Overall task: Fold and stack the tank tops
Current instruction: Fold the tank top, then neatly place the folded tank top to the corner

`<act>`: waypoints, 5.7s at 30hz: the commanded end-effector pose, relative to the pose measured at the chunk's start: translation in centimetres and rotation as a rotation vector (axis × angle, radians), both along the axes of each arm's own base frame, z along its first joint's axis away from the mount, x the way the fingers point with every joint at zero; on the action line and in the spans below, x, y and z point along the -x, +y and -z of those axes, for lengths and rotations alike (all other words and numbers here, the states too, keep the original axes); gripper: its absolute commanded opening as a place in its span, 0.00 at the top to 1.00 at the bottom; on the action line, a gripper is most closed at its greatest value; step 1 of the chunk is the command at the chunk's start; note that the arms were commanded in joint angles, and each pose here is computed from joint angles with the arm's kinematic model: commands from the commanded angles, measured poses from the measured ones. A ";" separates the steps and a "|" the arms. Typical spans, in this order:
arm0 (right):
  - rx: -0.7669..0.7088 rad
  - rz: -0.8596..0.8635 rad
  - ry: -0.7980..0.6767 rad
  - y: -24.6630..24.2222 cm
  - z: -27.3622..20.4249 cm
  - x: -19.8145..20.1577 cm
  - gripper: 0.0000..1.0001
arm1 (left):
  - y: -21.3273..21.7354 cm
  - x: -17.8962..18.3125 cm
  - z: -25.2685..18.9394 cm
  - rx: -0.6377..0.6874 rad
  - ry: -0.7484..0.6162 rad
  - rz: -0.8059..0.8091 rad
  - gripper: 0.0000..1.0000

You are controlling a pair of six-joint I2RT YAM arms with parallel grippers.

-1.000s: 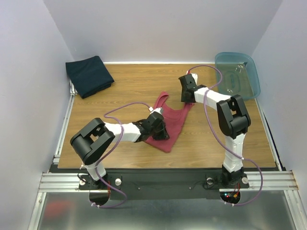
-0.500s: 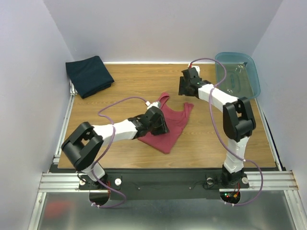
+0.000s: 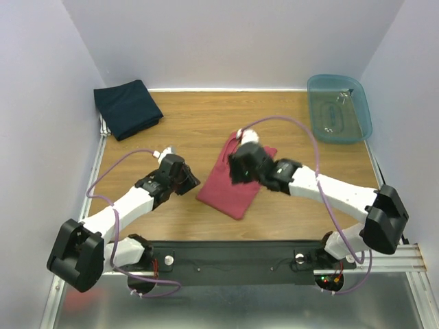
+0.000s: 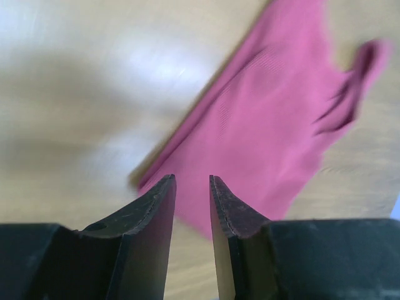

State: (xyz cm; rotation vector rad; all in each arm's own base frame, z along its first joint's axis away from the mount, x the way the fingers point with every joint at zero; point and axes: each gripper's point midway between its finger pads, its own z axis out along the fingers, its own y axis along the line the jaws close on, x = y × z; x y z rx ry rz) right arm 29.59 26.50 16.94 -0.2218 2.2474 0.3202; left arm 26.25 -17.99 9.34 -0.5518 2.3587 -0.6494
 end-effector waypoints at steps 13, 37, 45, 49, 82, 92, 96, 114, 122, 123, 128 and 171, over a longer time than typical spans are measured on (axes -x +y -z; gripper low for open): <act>0.385 -0.295 0.041 4.8 8.3 13.3 0.37 | -0.6 4.0 3.5 0.259 0.105 -0.107 0.54; 0.642 -0.356 0.008 3.7 13.0 14.0 0.43 | -0.2 3.7 7.0 0.188 0.166 -0.132 0.58; 0.705 -0.343 -0.017 3.1 13.8 13.3 0.67 | 0.1 3.2 7.6 0.149 0.164 -0.140 0.68; 0.702 -0.355 -0.028 3.9 13.6 13.1 0.80 | 0.7 2.0 6.8 0.097 0.118 -0.149 0.83; -0.112 -0.696 0.173 22.8 -2.4 13.8 0.97 | 8.8 -9.6 -10.1 0.029 -0.224 -0.163 1.00; -0.235 -0.543 0.250 15.7 -0.8 11.1 0.97 | 0.4 -11.9 -9.5 0.049 -0.193 -0.028 1.00; -0.250 -0.471 0.255 12.7 0.1 10.3 0.97 | -3.0 -12.4 -8.0 0.050 -0.154 0.021 1.00; -0.207 -0.108 0.274 1.1 6.3 9.5 0.81 | -14.4 -12.6 -3.5 0.059 -0.111 0.244 0.82; -0.130 0.170 0.153 -4.8 4.0 7.6 0.33 | -14.0 -12.8 -9.6 0.097 -0.288 0.282 0.45; -0.145 0.159 0.140 -4.4 3.0 7.4 0.33 | -13.1 -12.6 -9.4 0.073 -0.277 0.263 0.44; -0.137 0.063 0.117 -1.4 1.0 6.0 0.51 | -7.9 -11.3 -9.2 0.055 -0.234 0.135 0.45; 0.027 0.004 0.307 -0.1 13.7 8.7 0.70 | -1.8 -0.1 10.9 0.044 0.232 0.208 0.52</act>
